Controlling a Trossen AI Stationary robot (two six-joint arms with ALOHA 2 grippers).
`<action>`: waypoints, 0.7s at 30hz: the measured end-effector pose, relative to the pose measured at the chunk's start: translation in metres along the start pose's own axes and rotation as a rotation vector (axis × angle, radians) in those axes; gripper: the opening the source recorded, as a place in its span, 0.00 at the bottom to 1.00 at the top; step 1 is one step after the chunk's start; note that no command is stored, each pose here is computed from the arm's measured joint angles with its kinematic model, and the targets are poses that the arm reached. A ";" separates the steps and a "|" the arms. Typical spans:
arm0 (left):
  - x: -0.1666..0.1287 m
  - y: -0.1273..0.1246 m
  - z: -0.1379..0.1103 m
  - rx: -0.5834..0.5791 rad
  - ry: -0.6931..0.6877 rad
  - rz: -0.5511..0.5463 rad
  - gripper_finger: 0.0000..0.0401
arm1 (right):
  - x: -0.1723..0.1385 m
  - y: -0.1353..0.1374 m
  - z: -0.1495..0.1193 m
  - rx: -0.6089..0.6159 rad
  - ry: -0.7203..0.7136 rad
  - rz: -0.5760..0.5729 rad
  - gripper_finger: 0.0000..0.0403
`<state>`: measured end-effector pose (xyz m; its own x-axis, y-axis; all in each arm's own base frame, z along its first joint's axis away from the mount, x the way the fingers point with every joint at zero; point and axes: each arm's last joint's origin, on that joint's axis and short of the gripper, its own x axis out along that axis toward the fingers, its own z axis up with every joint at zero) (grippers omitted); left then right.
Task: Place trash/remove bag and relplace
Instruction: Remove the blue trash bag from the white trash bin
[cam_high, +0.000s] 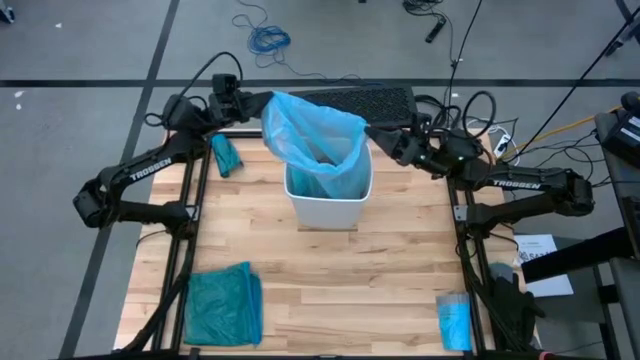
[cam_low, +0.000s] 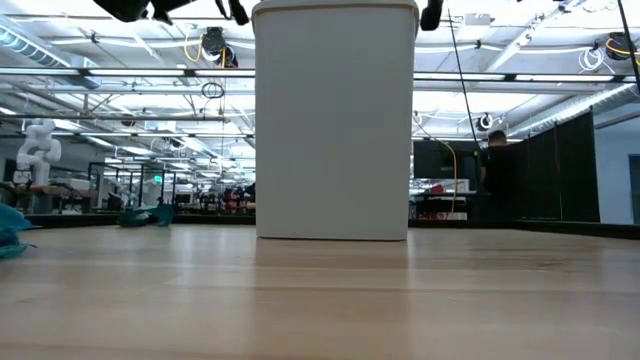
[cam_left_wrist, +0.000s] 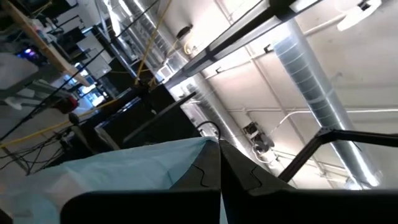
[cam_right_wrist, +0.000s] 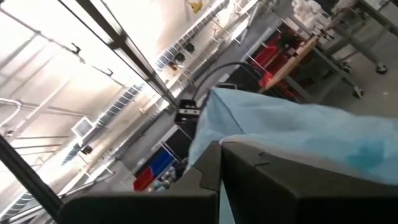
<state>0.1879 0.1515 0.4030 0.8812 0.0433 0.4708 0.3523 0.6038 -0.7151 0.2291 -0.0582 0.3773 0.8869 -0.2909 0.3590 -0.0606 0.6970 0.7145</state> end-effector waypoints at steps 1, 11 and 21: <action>0.000 0.001 0.000 -0.005 0.002 0.007 0.00 | 0.000 0.001 0.000 0.000 -0.002 0.008 0.00; 0.000 0.006 -0.001 -0.006 0.008 0.046 0.00 | 0.000 0.003 0.000 -0.015 0.007 0.034 0.00; 0.006 0.002 -0.014 -0.044 0.117 0.003 0.00 | 0.000 -0.009 0.005 -0.052 -0.043 -0.084 0.00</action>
<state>0.1981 0.1422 0.3975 0.9122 -0.0493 0.4068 0.3606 0.5683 -0.7396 0.2276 -0.0676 0.3742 0.8674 -0.3765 0.3254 0.0376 0.7016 0.7116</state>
